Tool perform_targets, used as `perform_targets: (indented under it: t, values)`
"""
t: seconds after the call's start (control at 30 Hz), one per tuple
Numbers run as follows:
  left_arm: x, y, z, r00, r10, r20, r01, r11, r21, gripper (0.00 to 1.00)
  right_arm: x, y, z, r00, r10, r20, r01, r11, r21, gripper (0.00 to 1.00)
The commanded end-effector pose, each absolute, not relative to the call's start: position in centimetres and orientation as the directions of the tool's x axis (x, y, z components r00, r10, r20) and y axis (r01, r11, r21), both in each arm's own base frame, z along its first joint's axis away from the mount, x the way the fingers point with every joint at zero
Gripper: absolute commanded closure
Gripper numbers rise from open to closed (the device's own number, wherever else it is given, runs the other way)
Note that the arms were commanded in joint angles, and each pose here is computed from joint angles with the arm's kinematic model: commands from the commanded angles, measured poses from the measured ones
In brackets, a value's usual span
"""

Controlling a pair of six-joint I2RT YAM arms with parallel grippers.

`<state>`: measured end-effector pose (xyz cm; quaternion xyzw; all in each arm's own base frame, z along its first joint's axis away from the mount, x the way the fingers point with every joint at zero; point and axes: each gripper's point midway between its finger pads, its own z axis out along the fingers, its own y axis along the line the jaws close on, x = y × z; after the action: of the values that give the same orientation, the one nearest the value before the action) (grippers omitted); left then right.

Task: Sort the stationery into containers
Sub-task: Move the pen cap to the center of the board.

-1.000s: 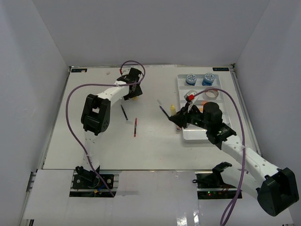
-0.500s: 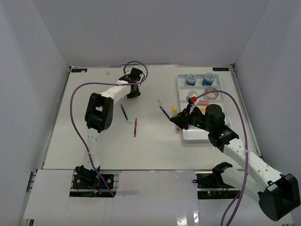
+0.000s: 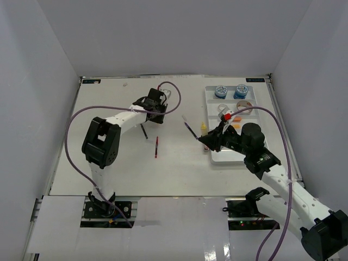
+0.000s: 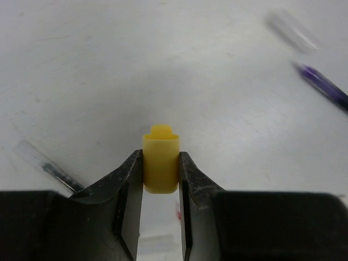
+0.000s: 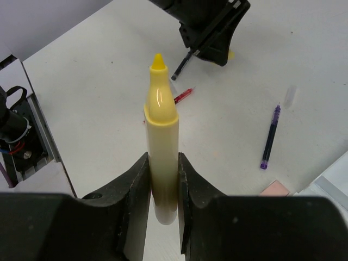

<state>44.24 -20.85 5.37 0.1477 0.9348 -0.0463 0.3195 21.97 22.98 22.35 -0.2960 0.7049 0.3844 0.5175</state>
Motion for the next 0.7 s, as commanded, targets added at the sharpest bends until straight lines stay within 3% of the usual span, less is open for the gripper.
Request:
perform_targets:
  t: [0.0, 0.1, 0.3, 0.67]
  values:
    - [41.0, -26.1, 11.6, -0.474, 0.479, -0.739, 0.655, 0.753, 0.068, 0.91, 21.7, 22.5, 22.7, -0.267, -0.013, -0.964, -0.814, 0.538, 0.219, 0.92]
    - [37.5, -28.5, 12.3, -0.344, 0.566, -0.749, 0.789, 0.607, 0.096, 0.90, 21.4, 22.3, 22.9, -0.266, -0.005, -0.964, -0.812, 0.540, 0.221, 0.92]
    - [32.4, -29.6, 9.0, -0.228, 0.684, -0.693, 0.903, 0.414, 0.111, 0.83, 21.0, 21.8, 23.0, -0.265, 0.001, -0.964, -0.803, 0.554, 0.221, 0.92]
    - [30.2, -29.6, 3.8, -0.180, 0.781, -0.599, 0.937, 0.321, 0.137, 0.65, 20.8, 21.1, 21.7, -0.292, -0.018, -0.956, -0.777, 0.587, 0.227, 0.91]
